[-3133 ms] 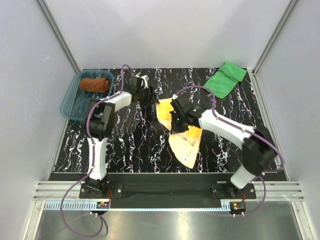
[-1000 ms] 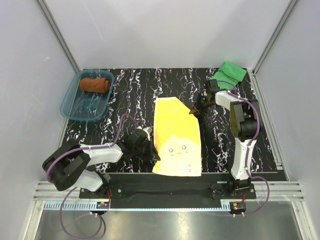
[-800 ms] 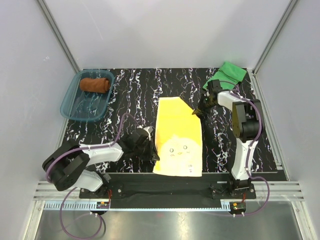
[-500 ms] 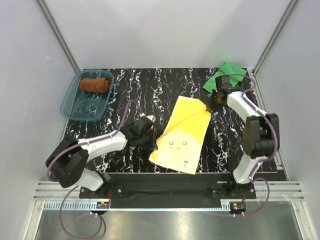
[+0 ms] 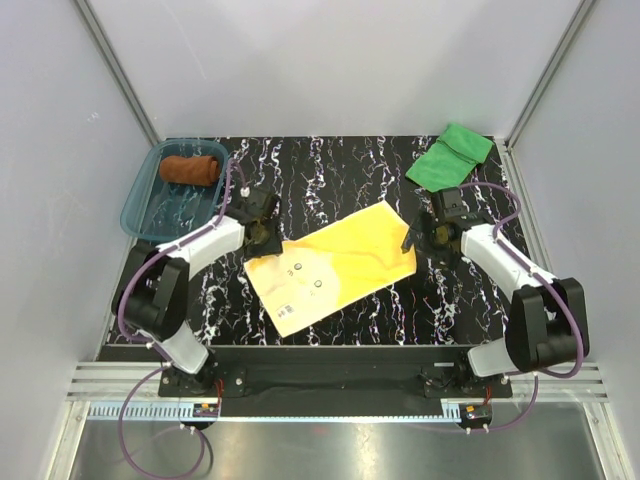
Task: Roll the towels
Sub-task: Flatten the towel
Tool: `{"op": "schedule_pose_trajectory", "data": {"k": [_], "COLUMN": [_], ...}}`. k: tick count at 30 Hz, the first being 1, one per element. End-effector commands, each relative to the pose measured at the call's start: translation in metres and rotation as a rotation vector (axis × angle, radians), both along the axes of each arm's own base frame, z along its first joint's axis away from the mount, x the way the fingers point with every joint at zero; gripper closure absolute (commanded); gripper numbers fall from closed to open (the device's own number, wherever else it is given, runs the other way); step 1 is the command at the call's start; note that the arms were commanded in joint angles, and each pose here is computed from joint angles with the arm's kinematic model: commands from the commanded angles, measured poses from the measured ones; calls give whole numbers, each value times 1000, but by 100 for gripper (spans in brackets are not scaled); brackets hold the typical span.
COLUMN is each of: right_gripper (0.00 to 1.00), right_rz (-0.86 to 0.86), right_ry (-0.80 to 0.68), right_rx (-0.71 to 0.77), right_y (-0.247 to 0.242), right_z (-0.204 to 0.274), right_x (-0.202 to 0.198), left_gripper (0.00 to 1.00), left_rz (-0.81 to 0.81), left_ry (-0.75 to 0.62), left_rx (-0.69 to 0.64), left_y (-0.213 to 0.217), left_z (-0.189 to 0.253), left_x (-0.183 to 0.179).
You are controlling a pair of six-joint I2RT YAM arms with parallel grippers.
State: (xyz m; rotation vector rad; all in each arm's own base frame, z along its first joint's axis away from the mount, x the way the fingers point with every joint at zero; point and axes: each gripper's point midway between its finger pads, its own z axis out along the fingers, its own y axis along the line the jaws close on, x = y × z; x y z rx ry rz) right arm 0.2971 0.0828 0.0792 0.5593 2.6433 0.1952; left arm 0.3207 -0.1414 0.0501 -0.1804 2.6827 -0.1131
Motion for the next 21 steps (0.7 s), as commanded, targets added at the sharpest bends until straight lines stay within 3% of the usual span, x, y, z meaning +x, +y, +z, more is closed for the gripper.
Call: {"op": "schedule_pose_trajectory", "data": {"k": [1,2,5,10,15,18,21], "right_gripper": [0,0,0,6,20,24,37], "right_rz": [-22,-7,-11,-76,-90,-85,-83], "right_ry": [-19,-23,-29,-20,4,16,9], "right_rx": [46,93,152,177,230,260,266], "right_y": [8,18,27,13,17,22,23], "right_z": [-10,-14,-25,-44,-65,-75,-78], "right_x": [12,17,26,48,55,55,54], "left_gripper": [42,31,23,27,34,34,30], "left_rz": [59,88,108,71,-8,-15,-14], "left_ry": [-94,-122,-194,-250,-203,-109,-34], "left_rx": [80,112,98,-84,-190,-171,-206], "left_y": [22,32,40,22,-9,-17,-26], "left_z": [33,41,68,92,59,21,-10], "left_x": [2,0,-7,-36,-78,-99,-108]}}
